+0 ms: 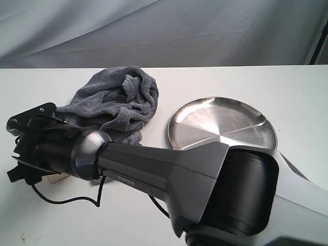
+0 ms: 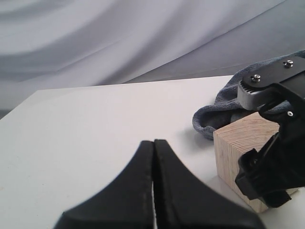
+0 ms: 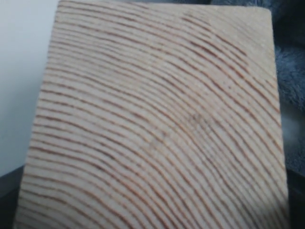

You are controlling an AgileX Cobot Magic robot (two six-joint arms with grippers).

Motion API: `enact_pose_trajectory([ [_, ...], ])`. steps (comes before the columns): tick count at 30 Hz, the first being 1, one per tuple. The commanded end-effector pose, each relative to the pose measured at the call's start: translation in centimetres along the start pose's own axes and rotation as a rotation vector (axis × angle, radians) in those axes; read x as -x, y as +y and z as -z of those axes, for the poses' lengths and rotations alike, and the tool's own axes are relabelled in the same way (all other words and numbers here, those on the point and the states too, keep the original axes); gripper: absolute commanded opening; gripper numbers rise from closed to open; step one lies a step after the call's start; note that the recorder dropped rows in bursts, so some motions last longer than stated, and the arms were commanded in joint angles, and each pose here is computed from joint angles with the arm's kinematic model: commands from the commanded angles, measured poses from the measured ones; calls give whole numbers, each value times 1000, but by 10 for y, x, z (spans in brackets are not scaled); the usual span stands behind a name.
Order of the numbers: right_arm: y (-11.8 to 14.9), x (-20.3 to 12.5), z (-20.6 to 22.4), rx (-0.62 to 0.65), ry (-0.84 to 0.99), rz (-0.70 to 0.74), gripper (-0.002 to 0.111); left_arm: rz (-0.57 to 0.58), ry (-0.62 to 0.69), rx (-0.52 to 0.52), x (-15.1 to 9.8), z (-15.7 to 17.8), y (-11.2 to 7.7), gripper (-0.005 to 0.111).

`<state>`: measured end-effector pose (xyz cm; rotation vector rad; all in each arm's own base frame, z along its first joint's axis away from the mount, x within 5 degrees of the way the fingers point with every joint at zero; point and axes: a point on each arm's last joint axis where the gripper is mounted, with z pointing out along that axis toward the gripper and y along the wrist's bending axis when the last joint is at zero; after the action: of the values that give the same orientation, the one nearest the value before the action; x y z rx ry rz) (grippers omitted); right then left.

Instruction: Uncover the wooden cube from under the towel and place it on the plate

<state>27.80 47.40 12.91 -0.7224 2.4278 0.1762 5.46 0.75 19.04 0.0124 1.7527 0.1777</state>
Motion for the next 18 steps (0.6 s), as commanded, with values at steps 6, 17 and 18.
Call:
enact_pose_trajectory([
  [6,-4,16,23,11,-48,23,47,10,-1,-6,-1,0,-1,0],
  [17,-6,27,41,23,-84,13,47,10,-1,-6,-1,0,-1,0],
  [18,-7,32,49,28,-97,7,47,10,-1,-6,-1,0,-1,0],
])
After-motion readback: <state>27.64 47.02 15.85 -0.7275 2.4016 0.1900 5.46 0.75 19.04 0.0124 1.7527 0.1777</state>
